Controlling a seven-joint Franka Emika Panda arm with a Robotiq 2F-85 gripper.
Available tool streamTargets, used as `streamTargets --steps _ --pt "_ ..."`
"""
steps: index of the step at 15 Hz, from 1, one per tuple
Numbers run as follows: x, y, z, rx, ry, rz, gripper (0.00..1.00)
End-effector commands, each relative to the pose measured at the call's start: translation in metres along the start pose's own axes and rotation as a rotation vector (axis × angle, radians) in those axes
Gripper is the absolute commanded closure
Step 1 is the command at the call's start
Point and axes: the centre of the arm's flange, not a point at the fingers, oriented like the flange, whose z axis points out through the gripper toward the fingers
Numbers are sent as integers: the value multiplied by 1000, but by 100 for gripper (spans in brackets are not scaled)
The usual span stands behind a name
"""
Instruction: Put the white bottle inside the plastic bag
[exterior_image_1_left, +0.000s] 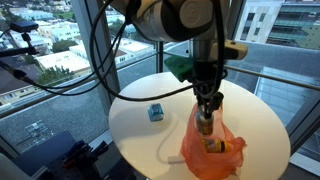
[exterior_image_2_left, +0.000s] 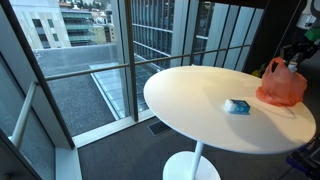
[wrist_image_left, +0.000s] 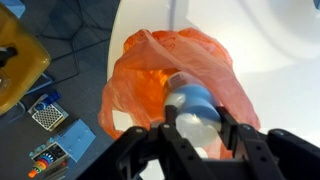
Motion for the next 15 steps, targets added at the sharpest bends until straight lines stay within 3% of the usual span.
streamTargets --steps 1,15 --pt "-6 -10 15 31 -12 -27 81" --pt "-39 -56 70 63 -140 -172 81"
